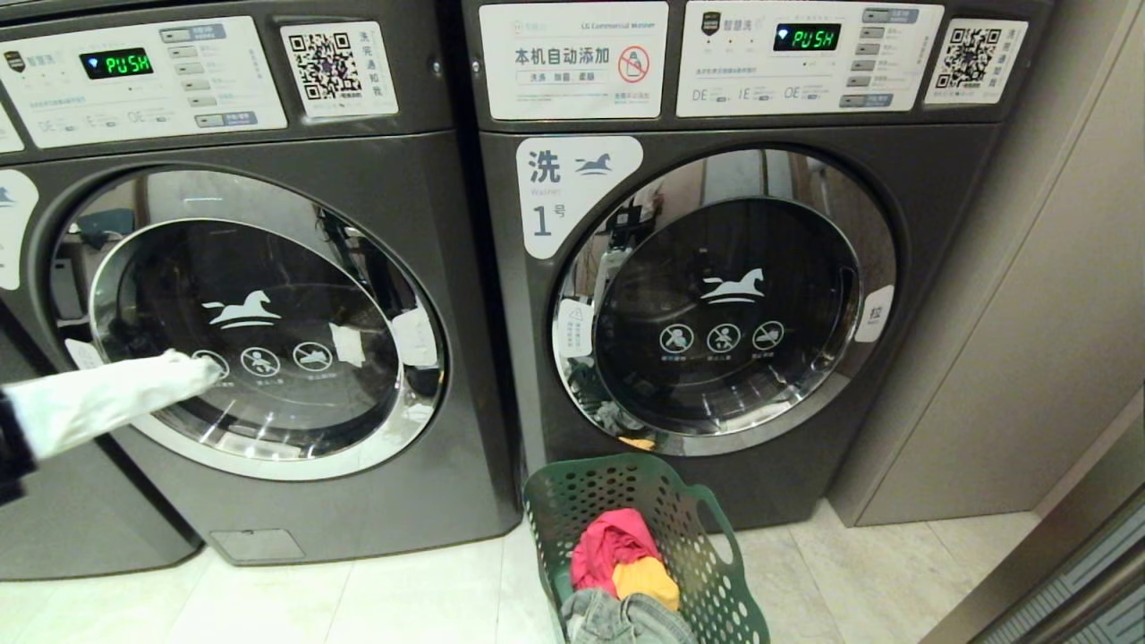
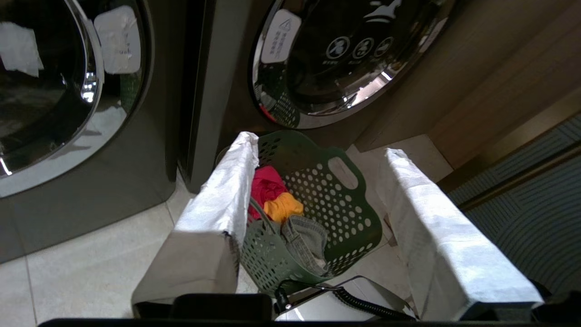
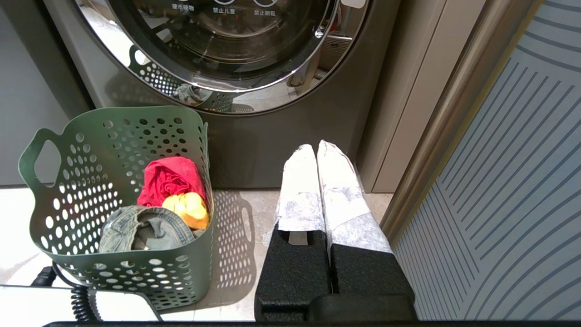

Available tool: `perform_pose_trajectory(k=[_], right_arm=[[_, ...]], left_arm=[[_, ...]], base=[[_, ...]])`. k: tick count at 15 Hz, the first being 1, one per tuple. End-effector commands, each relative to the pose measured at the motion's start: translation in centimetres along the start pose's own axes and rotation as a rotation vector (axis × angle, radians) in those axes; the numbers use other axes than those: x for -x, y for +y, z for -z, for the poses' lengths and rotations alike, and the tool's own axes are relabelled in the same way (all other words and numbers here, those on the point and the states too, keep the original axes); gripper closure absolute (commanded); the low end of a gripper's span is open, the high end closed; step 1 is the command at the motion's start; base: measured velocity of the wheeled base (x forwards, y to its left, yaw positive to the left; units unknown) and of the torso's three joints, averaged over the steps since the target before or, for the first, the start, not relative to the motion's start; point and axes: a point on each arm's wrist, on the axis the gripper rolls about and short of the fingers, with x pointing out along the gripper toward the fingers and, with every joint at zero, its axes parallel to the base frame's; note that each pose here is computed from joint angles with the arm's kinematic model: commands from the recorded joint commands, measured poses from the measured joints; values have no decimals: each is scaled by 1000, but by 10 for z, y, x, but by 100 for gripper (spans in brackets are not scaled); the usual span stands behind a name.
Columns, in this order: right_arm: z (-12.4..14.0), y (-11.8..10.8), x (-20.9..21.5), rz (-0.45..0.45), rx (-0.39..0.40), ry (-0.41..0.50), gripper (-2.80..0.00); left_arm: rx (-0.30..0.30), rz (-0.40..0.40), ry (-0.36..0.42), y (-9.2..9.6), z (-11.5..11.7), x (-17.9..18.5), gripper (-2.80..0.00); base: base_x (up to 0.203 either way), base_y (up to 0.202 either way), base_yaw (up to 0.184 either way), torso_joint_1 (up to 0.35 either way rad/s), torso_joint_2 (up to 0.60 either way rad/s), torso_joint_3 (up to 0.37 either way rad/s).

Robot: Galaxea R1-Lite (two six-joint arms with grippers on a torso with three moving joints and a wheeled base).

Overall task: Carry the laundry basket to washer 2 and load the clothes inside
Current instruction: Open the lid of the washing machine

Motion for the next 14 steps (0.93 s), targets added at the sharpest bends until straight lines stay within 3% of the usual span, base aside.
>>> perform_pose_trajectory(k=[1,5,8,10,11,14], right_arm=[[0,0,0,0,1,0,0],[0,0,0,0,-20,-1,0],[0,0,0,1,-36,-2,0],[-1,0,0,1,-36,-3,0],[-1,0,0,1,-36,-3,0],[-1,0,0,1,-36,-3,0]], left_arm=[[63,-55,114,41,20,-65,-280],[44,-217,166,88,50,-128,-280],[3,-315,107,121,67,-168,-280],[-82,-305,55,139,81,-191,-280],[-137,-280,-6,145,86,-202,-280],[-203,-217,-71,148,90,-220,-280]], base=[[0,0,0,0,0,0],[0,0,0,0,0,0],[0,0,0,0,0,0],[0,0,0,0,0,0],[0,0,0,0,0,0],[0,0,0,0,0,0]])
